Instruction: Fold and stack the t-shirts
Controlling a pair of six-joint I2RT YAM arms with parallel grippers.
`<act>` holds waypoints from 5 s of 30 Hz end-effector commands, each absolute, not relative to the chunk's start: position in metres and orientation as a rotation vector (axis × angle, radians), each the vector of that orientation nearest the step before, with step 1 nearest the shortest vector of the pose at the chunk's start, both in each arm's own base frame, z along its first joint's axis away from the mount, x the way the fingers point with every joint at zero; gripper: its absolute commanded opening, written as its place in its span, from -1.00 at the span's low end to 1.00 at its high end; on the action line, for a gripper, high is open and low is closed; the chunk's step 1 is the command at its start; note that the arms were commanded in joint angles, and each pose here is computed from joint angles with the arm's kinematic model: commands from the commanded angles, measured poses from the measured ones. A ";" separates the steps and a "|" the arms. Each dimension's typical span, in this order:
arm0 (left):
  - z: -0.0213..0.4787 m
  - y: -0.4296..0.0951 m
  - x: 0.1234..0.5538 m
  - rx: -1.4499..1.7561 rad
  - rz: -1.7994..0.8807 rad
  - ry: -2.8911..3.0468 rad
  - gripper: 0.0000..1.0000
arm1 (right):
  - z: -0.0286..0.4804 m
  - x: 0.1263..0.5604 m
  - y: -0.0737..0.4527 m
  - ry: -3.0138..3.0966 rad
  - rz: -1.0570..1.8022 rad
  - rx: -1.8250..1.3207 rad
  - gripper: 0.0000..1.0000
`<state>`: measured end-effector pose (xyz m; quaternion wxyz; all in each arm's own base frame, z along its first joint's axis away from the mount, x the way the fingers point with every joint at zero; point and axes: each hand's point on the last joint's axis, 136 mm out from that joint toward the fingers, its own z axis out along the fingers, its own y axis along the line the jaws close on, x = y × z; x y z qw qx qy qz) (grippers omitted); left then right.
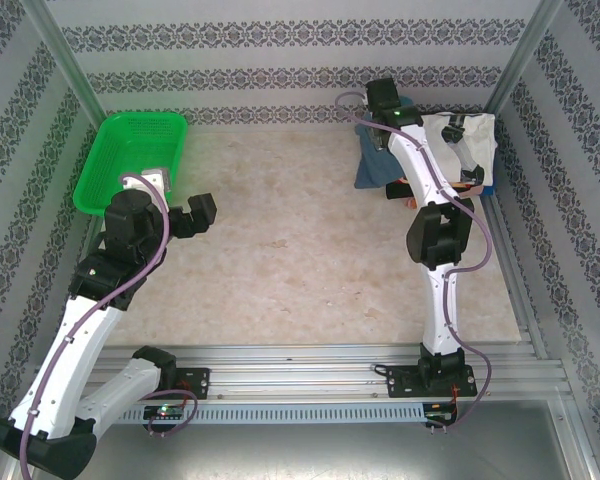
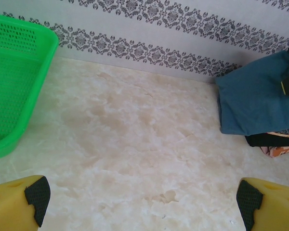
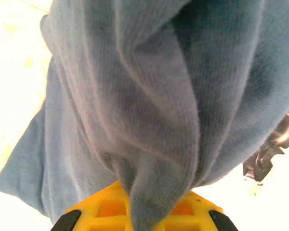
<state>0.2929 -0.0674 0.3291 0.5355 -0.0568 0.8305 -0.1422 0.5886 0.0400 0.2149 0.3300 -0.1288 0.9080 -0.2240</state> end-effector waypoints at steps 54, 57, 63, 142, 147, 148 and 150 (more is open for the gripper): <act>0.375 -0.049 0.283 -0.161 -0.267 1.865 1.00 | 0.346 0.598 -0.052 2.078 0.294 0.123 -1.00; 0.374 -0.048 0.283 -0.169 -0.263 1.871 1.00 | 0.331 0.599 -0.073 2.108 0.221 0.124 -1.00; 0.374 -0.048 0.285 -0.160 -0.248 1.895 1.00 | 0.313 0.602 -0.113 2.121 0.179 0.190 -1.00; 0.121 0.027 0.365 -0.153 0.039 1.819 1.00 | 0.106 0.396 -0.005 1.869 0.071 0.054 0.96; 0.105 0.022 0.371 -0.100 0.008 1.704 1.00 | 0.106 0.396 -0.005 1.879 0.038 0.061 0.96; 0.105 0.026 0.372 -0.124 -0.001 1.728 1.00 | 0.106 0.396 -0.005 1.878 0.038 0.058 0.96; 0.095 0.031 0.379 -0.160 0.006 1.828 1.00 | 0.106 0.396 -0.004 1.880 0.034 0.055 0.96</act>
